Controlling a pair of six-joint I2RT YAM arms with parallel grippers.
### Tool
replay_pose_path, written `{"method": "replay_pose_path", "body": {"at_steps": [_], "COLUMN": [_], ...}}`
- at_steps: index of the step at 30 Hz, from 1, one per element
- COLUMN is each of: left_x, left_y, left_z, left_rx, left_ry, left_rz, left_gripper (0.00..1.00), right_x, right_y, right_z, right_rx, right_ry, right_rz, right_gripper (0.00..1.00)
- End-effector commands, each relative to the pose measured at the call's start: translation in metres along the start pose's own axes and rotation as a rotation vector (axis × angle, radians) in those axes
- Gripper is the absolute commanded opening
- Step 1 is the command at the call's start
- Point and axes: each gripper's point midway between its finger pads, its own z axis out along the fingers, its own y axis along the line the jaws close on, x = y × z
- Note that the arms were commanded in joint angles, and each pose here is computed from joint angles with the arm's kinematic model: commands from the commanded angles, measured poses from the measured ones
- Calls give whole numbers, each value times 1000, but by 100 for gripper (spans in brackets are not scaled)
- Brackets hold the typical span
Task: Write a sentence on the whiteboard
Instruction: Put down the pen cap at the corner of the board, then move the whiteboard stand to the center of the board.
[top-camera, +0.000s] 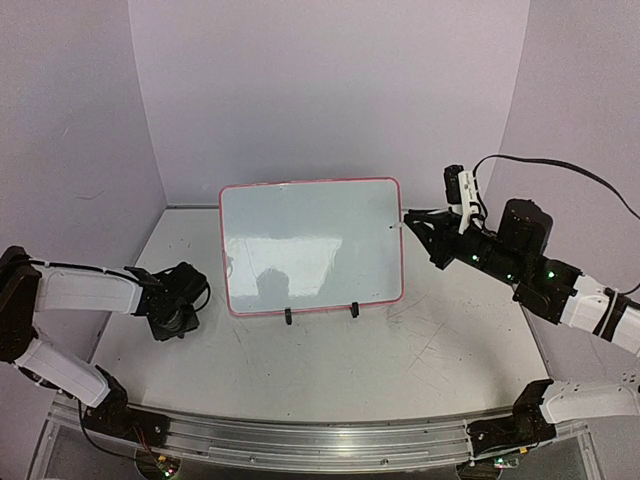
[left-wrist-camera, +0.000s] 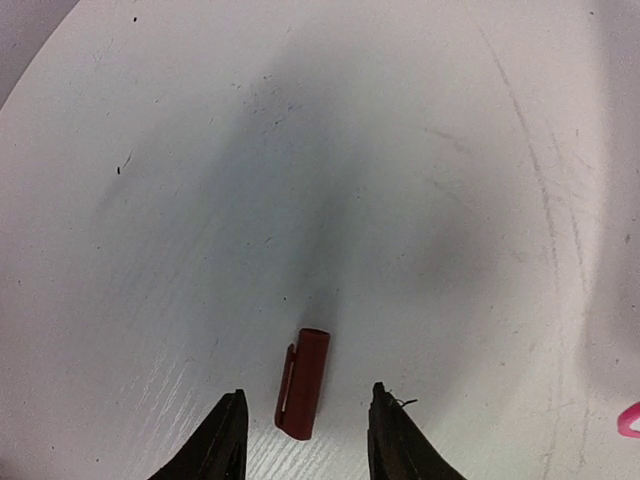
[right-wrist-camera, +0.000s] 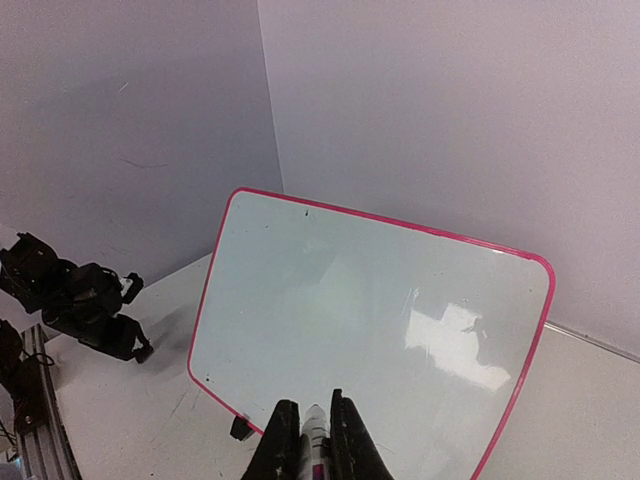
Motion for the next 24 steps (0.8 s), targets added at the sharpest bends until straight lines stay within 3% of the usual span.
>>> {"method": "replay_pose_path", "body": {"at_steps": [1, 6, 8, 14, 18, 24], "left_x": [-13, 15, 39, 85, 94, 103], "left_y": [-23, -104, -142, -216, -241, -269], "left_z": [-32, -100, -114, -106, -86, -71], "left_rx": [151, 478, 611, 720, 686, 681], "left_ry": [-41, -127, -101, -50, -59, -70], "left_rz": [13, 202, 290, 461, 512, 569], "left_gripper": [48, 77, 81, 85, 85, 78], "right_x": [-17, -17, -17, -21, -23, -21], "right_y": [3, 2, 1, 4, 6, 1], "right_z": [-1, 1, 2, 2, -4, -10], "right_rx": [-11, -6, -2, -17, -26, 4], "right_ry": [-58, -56, -56, -68, -79, -85], "right_rz": [-3, -4, 1, 24, 41, 59], "right_gripper": [0, 0, 0, 0, 0, 0]}}
